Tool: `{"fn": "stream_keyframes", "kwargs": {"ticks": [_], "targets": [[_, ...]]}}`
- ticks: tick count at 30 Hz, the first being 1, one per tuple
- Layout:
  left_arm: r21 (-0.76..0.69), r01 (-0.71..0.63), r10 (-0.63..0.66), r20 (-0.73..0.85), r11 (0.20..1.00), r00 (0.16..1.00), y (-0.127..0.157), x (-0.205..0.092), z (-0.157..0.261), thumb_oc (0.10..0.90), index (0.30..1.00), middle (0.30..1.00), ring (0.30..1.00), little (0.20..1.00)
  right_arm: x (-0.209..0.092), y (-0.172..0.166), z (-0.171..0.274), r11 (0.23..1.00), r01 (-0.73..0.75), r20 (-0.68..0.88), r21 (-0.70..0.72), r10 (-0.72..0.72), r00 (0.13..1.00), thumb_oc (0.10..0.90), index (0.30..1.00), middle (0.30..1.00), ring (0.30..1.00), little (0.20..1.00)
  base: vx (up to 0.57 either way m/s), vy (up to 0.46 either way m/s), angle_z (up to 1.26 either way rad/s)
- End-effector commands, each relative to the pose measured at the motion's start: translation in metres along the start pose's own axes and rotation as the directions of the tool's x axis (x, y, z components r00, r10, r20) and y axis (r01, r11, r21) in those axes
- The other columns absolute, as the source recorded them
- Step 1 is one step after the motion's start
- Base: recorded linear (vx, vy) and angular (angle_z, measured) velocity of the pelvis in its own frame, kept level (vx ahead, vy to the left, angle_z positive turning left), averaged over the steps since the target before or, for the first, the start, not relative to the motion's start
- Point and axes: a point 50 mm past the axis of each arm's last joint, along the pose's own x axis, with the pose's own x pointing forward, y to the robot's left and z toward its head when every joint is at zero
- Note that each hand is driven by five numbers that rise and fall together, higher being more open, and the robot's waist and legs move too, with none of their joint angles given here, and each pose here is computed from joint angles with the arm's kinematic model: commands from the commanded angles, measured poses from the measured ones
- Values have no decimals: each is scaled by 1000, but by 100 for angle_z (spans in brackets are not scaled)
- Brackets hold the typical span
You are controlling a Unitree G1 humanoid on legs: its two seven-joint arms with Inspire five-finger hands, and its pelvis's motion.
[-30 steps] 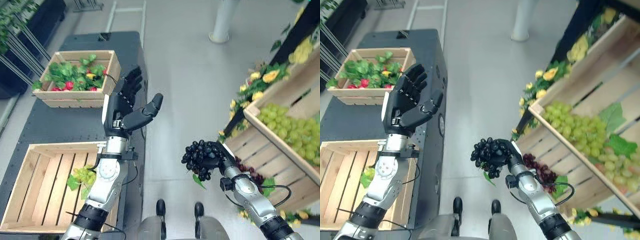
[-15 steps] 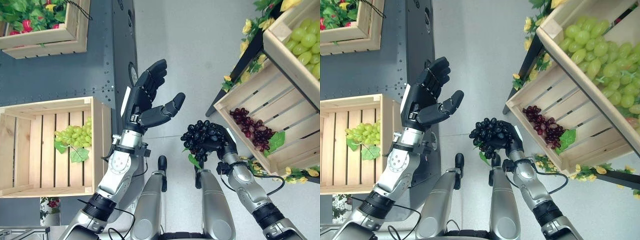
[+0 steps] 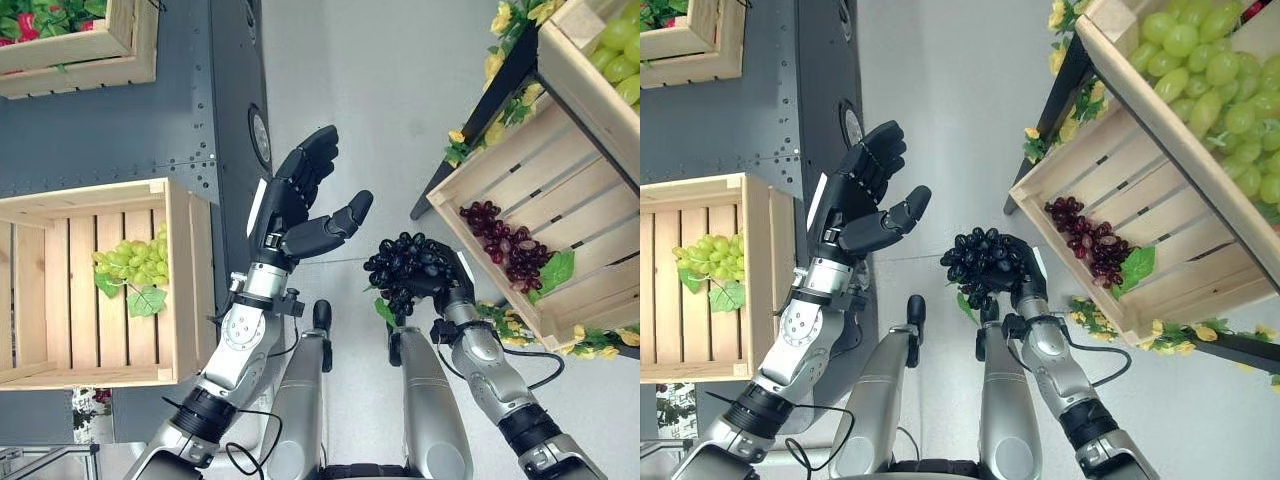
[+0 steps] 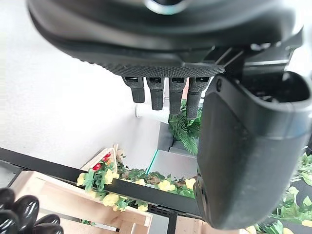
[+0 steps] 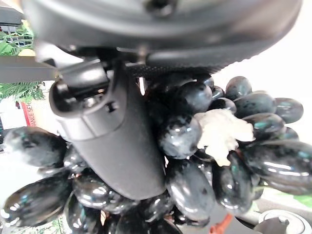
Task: Pick up the fruits from the basket on one side to the basket on the other side
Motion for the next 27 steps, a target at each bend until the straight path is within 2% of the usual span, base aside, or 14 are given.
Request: {"fn": "stream_keyframes", "kwargs": {"ticks": [1,2,7,8,10,15,22,27], "targets": [[-40,80,-64,298,996,952,-15,15,46,800,900,900,900,900,11,9,63,971,-39,331,234,-42,943,400,300,300,300,300,47,-41,1],[-32,82,-69,291,996,954,-16,16,45,800,900,900,900,900,15,3,64,953,-32,330,300,-72,941,400,300,300,300,300,27,-41,2],[-30,93,-81,276,995,958,-15,20,44,800,900,900,900,900,24,-9,71,929,16,333,370,-148,931,400,300,300,300,300,26,-25,1],[-31,101,-90,262,994,961,-15,19,43,800,900,900,900,900,25,-20,70,879,42,309,476,-212,927,400,300,300,300,300,82,-68,3],[-34,107,-95,245,994,965,-14,19,41,800,900,900,900,900,26,-33,69,817,91,286,569,-300,910,400,300,300,300,300,69,-51,5],[-31,128,-117,239,991,964,-15,19,42,800,900,900,900,900,26,-48,84,775,159,310,612,-420,853,400,300,300,300,300,43,-39,3],[-27,137,-128,212,990,969,-10,21,42,800,900,900,900,900,21,-84,97,645,245,278,724,-597,753,400,300,300,300,300,32,-26,3],[-23,160,-152,204,987,967,-10,21,41,800,900,900,900,900,19,-98,94,613,343,238,712,-669,704,400,300,300,300,300,38,-6,1]]}}
